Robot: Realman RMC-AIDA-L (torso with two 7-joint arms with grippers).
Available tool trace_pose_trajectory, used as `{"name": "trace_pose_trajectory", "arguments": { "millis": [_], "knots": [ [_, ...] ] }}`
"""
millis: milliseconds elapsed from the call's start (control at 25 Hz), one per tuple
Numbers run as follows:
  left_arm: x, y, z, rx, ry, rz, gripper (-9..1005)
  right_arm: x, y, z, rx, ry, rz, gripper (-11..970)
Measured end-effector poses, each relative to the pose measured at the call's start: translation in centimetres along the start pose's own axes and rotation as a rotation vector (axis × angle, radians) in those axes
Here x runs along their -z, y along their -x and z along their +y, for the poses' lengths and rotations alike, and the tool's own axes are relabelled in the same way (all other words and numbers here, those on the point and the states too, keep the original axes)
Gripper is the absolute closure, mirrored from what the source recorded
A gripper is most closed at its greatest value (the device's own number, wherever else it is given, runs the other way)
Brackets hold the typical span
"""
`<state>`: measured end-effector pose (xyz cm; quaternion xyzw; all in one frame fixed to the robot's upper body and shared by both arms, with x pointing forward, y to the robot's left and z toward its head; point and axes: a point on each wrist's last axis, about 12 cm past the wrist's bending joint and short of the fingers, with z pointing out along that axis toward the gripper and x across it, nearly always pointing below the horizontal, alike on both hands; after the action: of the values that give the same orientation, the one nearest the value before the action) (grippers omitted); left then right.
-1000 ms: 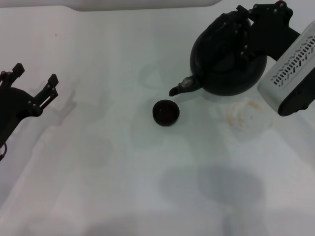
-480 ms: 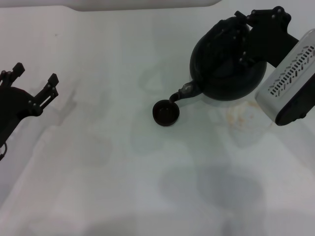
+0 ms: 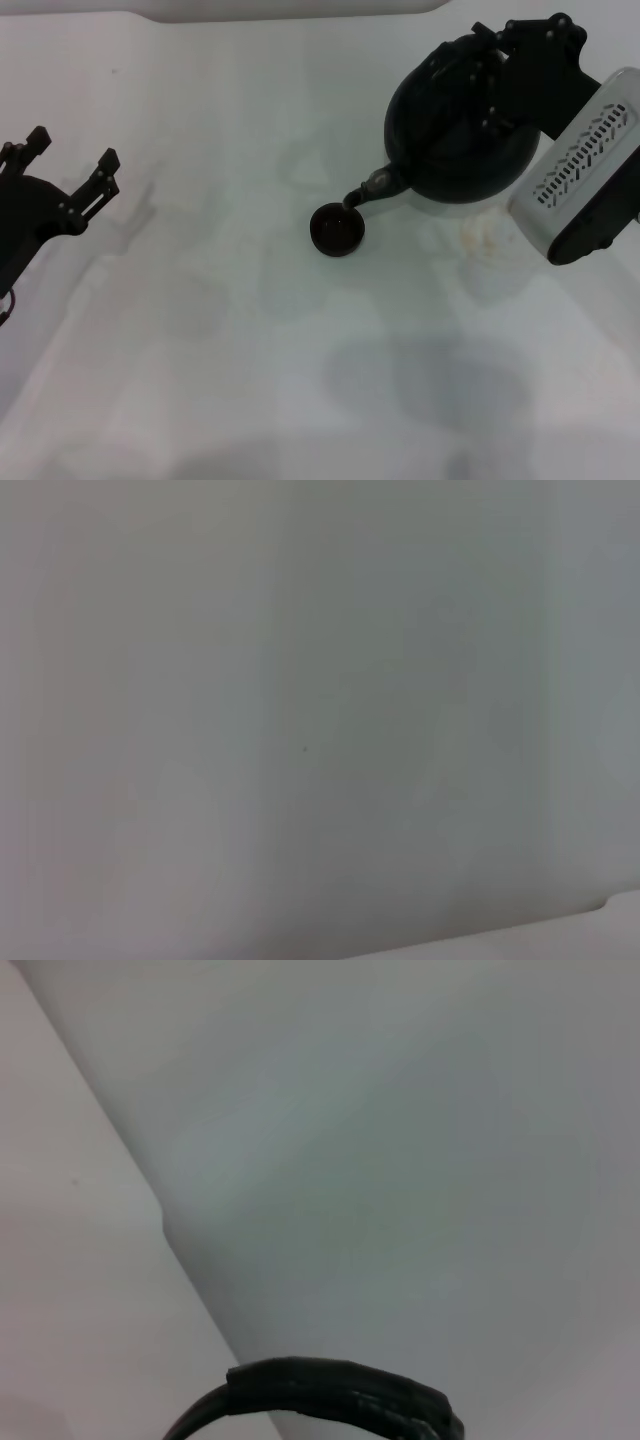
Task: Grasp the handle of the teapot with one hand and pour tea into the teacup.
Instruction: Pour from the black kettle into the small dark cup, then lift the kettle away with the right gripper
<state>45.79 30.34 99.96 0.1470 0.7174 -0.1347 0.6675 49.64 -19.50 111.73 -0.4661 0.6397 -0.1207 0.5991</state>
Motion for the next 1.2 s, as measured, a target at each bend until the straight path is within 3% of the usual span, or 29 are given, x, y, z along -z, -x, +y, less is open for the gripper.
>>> {"name": "trace_pose_trajectory", "arguments": {
  "millis": [1200],
  "knots": [
    [-0.31,0.13,0.00,-0.003,-0.005,-0.003,120,0.16,0.84,0.83,0.086,0.000,-0.017,854]
  ]
}}
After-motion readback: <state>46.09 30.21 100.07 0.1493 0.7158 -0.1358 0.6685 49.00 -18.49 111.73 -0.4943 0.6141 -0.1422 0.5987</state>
